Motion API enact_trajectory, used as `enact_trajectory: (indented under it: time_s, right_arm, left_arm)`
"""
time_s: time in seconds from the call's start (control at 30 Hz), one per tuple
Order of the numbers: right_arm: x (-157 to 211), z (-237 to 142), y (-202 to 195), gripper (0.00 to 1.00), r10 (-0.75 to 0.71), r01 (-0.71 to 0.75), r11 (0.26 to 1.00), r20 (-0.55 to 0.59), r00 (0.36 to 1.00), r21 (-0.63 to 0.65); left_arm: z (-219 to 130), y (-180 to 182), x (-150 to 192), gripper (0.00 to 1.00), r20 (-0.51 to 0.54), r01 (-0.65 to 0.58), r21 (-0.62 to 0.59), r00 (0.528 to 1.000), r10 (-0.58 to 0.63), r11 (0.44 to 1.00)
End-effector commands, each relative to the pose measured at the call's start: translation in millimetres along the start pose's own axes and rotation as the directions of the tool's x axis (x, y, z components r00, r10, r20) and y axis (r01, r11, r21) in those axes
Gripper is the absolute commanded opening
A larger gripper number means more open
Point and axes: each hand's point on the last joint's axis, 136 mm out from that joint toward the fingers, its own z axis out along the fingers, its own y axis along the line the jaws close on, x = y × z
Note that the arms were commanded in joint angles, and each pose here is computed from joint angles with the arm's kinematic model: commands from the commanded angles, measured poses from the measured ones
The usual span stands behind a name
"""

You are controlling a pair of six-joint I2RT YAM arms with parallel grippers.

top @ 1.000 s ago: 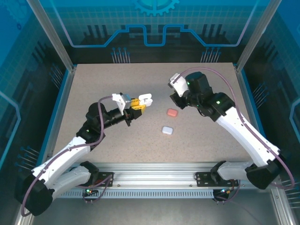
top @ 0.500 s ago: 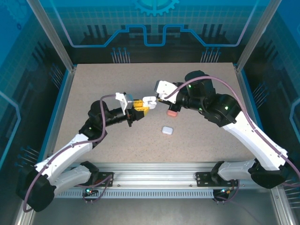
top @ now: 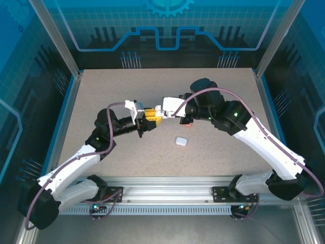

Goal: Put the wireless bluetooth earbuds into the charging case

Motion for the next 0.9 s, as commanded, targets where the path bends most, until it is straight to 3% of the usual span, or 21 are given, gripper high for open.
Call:
enact_trajectory:
  time_s: [0.0, 0.47, 0.87]
  right_arm:
    - [-3.4, 4.9, 5.1, 0.2, -0.029, 0.029, 1.0, 0.01, 1.0, -0.001]
    - [-3.3, 15.5, 8.9, 0.19, -0.035, 0.035, 0.999, 0.021, 0.999, -0.001]
    - [-3.3, 16.9, 29.7, 0.24, 0.019, -0.016, 0.992, 0.02, 1.0, -0.125]
  left_arm:
    - [1.3, -8.6, -27.4, 0.04, 0.079, -0.033, 0.04, 0.996, 0.029, 0.999]
    - [1.6, -7.9, -27.6, 0.04, 0.083, -0.03, 0.038, 0.996, 0.027, 0.999]
    - [0.4, -6.4, -27.4, 0.04, 0.083, -0.036, 0.023, 0.996, 0.034, 0.999]
